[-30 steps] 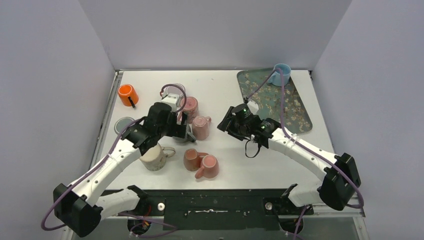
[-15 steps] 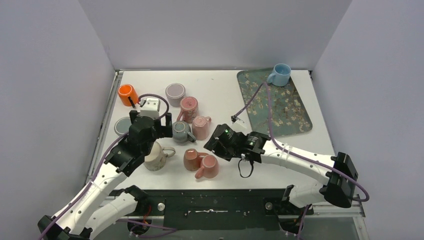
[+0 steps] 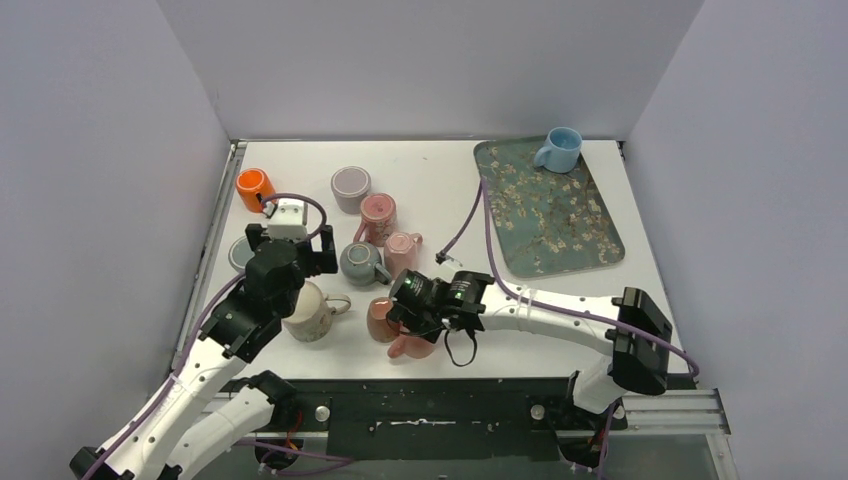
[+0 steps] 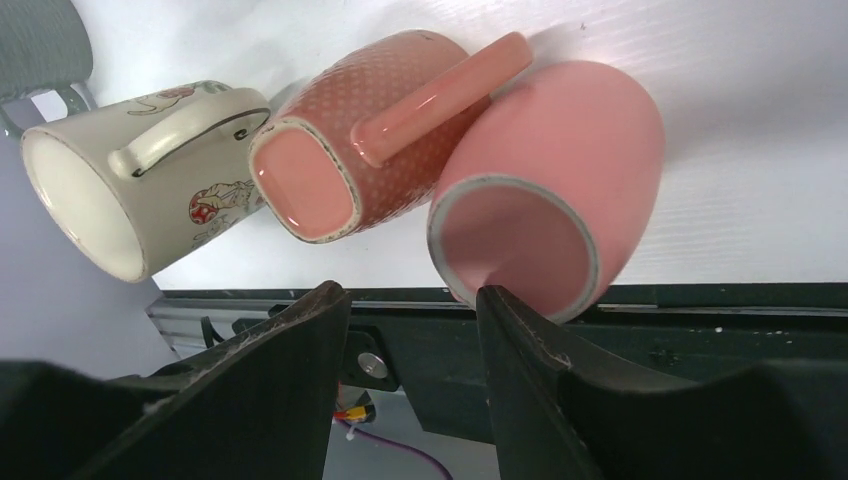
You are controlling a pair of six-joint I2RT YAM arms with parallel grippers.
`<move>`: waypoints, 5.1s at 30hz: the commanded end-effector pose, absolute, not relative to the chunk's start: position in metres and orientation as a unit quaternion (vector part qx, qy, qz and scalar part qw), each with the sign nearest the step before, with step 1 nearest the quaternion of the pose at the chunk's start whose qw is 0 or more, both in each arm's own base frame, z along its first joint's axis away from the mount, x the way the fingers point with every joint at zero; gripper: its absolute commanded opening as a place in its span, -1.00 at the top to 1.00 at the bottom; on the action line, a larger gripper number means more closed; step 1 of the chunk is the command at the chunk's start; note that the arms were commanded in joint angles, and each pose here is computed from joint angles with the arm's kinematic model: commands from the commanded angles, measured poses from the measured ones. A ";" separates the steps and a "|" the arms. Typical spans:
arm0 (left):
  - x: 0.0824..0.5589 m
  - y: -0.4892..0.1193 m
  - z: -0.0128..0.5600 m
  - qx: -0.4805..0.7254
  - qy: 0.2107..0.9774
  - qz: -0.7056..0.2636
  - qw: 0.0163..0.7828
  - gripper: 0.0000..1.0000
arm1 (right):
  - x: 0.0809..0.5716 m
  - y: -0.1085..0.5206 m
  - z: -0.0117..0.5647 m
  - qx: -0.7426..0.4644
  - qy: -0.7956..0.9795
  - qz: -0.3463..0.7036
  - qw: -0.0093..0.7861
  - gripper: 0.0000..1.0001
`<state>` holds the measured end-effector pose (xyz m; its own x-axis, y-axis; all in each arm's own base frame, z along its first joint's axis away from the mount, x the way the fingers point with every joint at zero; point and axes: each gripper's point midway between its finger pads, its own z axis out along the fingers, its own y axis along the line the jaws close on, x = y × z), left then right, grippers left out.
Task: Turn the mug right side up
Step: Turn over the cup at the center of the board.
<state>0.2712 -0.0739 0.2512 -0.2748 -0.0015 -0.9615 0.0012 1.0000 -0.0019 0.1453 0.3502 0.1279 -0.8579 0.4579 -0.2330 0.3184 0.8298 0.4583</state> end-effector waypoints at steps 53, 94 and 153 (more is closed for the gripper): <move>0.162 -0.285 0.159 0.181 0.868 -0.240 0.396 -0.22 | 0.228 0.185 0.298 0.154 0.775 0.287 0.542 -0.03; 0.176 -0.331 0.149 0.163 0.868 -0.229 0.410 1.00 | 0.218 0.188 0.275 0.147 0.773 0.318 0.529 -0.10; 0.181 -0.278 0.408 -0.068 0.513 -0.763 0.387 1.00 | 0.203 0.294 0.377 0.131 0.608 0.648 0.440 0.20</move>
<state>0.2062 -0.2914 0.3462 -0.7091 -0.6389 -0.2982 0.3858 0.0024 -0.9226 0.2010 0.2952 0.3341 -0.6081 0.6782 -0.4125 -0.3574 0.2301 0.9052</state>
